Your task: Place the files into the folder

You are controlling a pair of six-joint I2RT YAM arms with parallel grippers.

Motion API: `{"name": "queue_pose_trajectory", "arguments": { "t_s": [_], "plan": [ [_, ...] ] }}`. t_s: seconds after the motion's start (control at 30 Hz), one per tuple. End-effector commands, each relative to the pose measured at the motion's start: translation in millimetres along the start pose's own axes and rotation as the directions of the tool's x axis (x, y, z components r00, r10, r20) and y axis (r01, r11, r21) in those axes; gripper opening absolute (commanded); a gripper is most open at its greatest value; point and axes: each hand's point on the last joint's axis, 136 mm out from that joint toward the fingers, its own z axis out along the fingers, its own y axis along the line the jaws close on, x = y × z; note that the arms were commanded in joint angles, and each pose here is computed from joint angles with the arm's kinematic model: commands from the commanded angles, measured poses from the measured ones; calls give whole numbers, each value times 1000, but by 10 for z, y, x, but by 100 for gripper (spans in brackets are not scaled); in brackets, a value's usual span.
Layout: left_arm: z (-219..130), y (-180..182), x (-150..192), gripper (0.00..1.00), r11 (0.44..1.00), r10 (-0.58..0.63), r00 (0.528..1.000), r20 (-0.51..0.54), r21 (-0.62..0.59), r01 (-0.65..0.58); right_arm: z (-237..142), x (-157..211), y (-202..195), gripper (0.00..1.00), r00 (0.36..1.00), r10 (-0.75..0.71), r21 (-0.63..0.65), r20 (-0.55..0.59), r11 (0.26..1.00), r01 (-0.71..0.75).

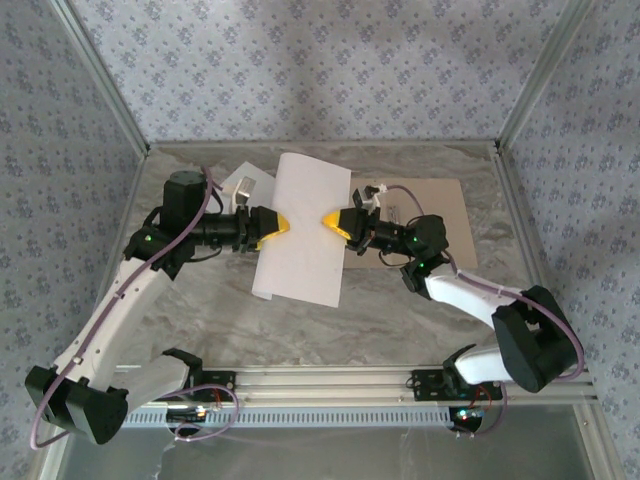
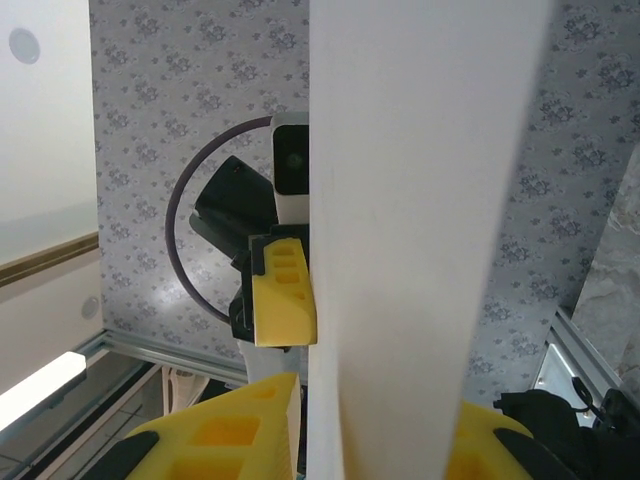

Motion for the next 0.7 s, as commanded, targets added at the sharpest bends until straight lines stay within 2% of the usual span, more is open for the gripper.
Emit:
{"name": "queue_pose_trajectory", "arguments": {
  "t_s": [0.0,0.13,0.4,0.47,0.53,0.67],
  "plan": [
    [9,-84,0,38,999,27,1000,-11,20,-27,-3,89,143,22,997,-67,-34,-33,997,66],
    [29,-84,-9,38,999,27,1000,-13,19,-26,4,114,174,20,995,-85,-40,-45,996,84],
    [39,-117,-22,38,999,38,999,-19,18,-37,-3,124,164,0,993,-101,-18,-56,995,100],
    [39,-110,-26,48,999,35,999,-20,12,-35,-23,116,114,0,993,-103,12,-58,995,104],
    [32,-104,-32,63,999,39,999,-17,0,-39,-59,93,101,0,992,-106,42,-63,993,109],
    [6,-92,-22,76,998,64,998,-14,-22,-64,-212,52,58,0,988,-145,149,-49,977,150]
  ]
}}
